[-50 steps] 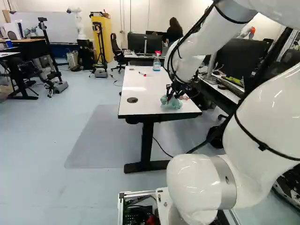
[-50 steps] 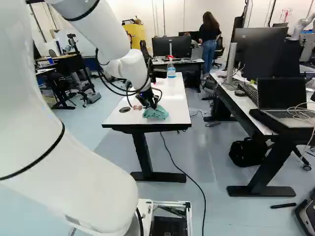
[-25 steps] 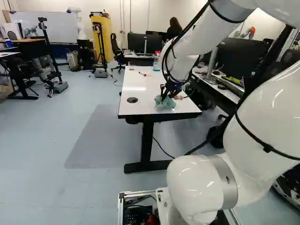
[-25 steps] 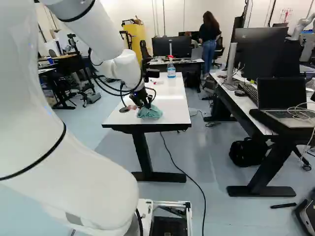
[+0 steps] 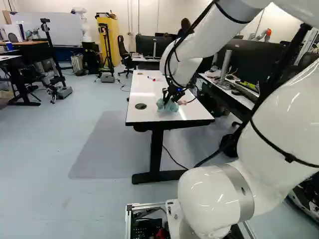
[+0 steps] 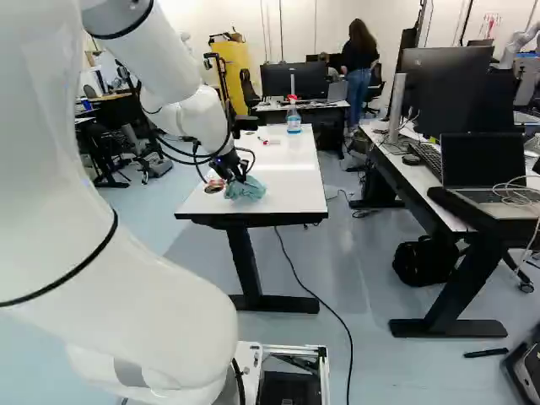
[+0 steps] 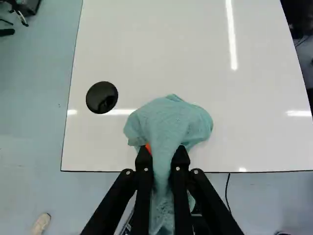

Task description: Clean the table with the green towel

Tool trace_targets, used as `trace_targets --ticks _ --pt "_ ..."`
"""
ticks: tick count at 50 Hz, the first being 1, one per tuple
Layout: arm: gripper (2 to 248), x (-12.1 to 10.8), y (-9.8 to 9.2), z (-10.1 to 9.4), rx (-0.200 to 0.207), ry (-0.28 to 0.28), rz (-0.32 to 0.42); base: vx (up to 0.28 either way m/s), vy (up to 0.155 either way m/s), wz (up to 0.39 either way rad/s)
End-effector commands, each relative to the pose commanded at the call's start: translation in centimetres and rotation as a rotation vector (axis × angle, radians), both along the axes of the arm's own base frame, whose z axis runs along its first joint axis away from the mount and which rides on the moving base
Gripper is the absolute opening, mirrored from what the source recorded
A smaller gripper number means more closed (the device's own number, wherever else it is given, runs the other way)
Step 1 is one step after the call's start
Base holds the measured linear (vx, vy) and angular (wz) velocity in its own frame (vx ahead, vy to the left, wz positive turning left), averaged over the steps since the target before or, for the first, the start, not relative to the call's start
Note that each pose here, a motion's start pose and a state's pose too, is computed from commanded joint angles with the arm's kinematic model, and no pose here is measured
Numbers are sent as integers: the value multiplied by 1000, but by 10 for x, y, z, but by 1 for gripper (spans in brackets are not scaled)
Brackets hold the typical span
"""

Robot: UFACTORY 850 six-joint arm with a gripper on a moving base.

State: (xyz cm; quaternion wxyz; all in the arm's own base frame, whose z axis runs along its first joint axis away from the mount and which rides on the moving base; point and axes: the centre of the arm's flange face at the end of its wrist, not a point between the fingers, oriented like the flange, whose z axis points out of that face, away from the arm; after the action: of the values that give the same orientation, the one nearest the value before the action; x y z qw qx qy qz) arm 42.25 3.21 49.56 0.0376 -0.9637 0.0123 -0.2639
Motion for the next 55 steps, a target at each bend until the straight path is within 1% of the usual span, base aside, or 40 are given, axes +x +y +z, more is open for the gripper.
trace_targets --ticks 21,55 --pt "45 19 36 1 0 -4 76 0 0 0" --pt "45 70 87 2 2 -20 161 0 0 0"
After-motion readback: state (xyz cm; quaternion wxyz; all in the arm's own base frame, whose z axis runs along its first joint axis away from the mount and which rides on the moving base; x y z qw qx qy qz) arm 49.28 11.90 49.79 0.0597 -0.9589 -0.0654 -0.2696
